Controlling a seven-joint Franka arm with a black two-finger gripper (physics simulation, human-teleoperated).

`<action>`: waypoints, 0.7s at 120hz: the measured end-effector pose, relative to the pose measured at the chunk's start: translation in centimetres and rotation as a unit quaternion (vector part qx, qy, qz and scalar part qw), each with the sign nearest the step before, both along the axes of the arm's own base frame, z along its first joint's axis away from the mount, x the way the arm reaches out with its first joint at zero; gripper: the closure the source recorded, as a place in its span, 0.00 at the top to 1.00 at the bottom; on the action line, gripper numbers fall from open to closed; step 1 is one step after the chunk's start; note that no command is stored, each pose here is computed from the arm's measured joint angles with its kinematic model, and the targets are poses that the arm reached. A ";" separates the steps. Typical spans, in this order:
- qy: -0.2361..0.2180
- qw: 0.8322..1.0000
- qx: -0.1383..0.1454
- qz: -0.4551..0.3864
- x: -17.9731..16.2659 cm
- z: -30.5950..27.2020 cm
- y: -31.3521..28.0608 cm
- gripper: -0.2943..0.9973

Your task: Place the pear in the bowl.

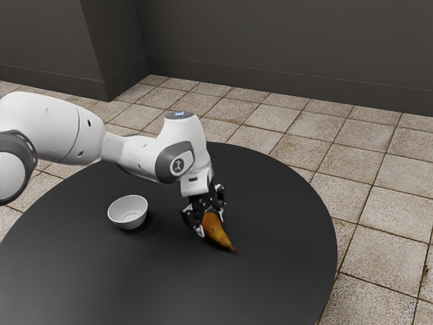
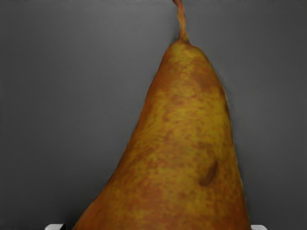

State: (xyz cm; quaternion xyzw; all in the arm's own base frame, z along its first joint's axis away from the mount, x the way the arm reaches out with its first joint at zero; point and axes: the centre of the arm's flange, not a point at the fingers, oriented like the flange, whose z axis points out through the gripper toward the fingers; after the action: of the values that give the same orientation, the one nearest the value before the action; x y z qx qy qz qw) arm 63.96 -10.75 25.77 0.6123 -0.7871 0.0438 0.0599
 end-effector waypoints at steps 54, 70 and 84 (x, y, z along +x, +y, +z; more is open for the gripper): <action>-0.032 0.999 0.010 0.019 -1.1 6.8 0.1 0.33; -0.023 0.998 0.018 0.050 -2.7 8.5 2.2 0.29; -0.010 0.995 0.017 0.101 -3.5 8.8 6.4 0.28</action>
State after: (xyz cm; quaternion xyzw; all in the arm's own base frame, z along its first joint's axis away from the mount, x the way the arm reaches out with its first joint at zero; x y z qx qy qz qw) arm 60.51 -4.30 34.60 0.6892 -0.7224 0.0420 0.0365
